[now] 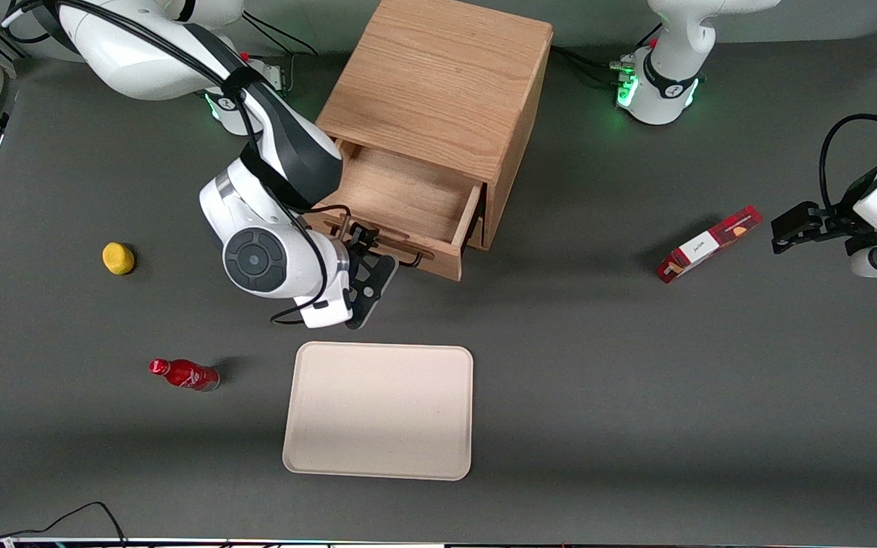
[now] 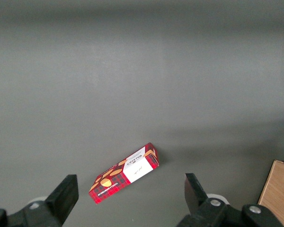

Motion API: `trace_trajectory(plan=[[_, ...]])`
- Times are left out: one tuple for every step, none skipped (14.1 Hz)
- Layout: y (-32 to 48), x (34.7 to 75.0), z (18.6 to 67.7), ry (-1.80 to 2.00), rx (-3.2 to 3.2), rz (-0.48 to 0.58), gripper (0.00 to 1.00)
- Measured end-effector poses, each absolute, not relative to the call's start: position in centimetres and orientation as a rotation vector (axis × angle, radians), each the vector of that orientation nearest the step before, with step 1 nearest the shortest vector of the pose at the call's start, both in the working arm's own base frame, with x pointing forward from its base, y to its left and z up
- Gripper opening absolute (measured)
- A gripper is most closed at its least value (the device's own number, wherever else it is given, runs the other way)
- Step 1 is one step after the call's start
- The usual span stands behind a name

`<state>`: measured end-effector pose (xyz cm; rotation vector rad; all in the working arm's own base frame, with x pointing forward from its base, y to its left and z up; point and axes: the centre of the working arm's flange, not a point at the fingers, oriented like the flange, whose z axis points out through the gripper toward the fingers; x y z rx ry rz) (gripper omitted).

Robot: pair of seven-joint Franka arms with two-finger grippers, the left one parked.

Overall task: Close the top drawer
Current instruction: 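Push the drawer into the cabinet with the right gripper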

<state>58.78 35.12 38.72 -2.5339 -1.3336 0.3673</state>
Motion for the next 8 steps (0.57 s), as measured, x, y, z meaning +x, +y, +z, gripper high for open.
trace_trajectory(plan=[[35.3, 58.4, 38.7, -1.337, -2.532, 0.373, 1.0], [35.6, 58.1, 38.7, -1.341, -2.529, 0.378, 1.0], [35.8, 57.8, 38.7, -1.345, -2.525, 0.382, 1.0], [36.1, 57.5, 38.7, -1.348, -2.522, 0.386, 1.0], [36.4, 57.1, 38.7, -1.347, -2.522, 0.391, 1.0], [36.7, 56.8, 38.7, -1.349, -2.521, 0.392, 1.0], [37.0, 56.4, 38.6, -1.35, -2.521, 0.393, 1.0], [37.3, 56.0, 38.6, -1.345, -2.523, 0.397, 1.0]])
